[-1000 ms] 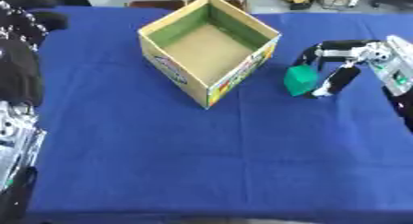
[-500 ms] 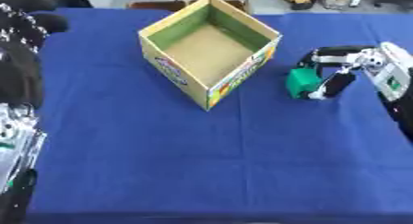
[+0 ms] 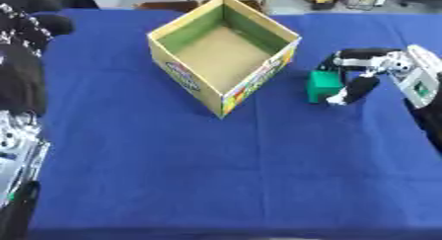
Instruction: Pick up objects on the table and place them in the box.
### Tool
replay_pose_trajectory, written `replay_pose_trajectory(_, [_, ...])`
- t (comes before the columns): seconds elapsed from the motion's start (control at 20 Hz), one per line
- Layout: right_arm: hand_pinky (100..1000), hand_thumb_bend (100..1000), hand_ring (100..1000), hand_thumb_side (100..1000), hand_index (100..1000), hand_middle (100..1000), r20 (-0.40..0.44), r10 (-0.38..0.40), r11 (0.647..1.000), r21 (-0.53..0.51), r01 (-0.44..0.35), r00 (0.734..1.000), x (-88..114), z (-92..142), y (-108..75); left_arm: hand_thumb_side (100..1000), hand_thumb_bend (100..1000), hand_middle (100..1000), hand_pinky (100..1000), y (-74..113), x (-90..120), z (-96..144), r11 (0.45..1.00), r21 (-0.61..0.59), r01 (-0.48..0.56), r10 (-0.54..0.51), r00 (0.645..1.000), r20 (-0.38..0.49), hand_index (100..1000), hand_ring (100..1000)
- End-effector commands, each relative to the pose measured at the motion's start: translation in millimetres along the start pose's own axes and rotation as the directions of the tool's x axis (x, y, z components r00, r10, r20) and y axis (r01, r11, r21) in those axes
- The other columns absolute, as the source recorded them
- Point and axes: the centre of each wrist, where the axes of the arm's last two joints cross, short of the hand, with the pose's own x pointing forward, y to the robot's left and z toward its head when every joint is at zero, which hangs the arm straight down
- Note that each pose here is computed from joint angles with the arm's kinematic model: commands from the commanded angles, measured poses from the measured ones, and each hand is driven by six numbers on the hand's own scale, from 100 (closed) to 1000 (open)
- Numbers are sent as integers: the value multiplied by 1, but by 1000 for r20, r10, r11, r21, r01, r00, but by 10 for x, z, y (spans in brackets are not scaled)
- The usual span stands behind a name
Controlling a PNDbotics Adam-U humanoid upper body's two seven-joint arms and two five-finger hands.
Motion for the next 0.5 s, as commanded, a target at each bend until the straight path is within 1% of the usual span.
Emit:
replay_pose_trajectory(0.05, [497, 100, 577, 393, 459, 356, -2, 50, 994, -99, -50, 999, 15, 143, -238, 986, 617, 617, 676, 23, 76, -64, 1000, 2, 2, -2, 999, 35, 758, 607])
replay_pose_trajectory(0.2, [498, 100, 577, 385, 457, 353, 17, 83, 985, -155, -79, 996, 74, 200, -354, 985, 617, 617, 676, 29, 70, -57, 1000, 2, 5, -5, 999, 32, 758, 607])
replay_pose_trajectory(0.35, [498, 100, 577, 379, 455, 351, 45, 109, 972, -214, -97, 993, 177, 255, -532, 985, 618, 617, 677, 34, 65, -51, 1000, 0, 7, -7, 1000, 30, 758, 606])
replay_pose_trajectory(0.4, [501, 100, 578, 460, 456, 352, 54, 114, 968, -232, -99, 992, 215, 264, -592, 985, 618, 617, 677, 33, 62, -48, 1000, -1, 8, -8, 1000, 29, 758, 606])
replay_pose_trajectory(0.45, [501, 100, 578, 372, 456, 351, 60, 118, 964, -247, -100, 991, 251, 265, -651, 984, 618, 617, 677, 33, 60, -46, 1000, -2, 8, -8, 1000, 28, 758, 606])
replay_pose_trajectory(0.5, [502, 100, 579, 370, 456, 351, 66, 121, 960, -262, -100, 990, 292, 255, -714, 984, 618, 617, 676, 31, 59, -44, 1000, -3, 8, -8, 1000, 26, 758, 606])
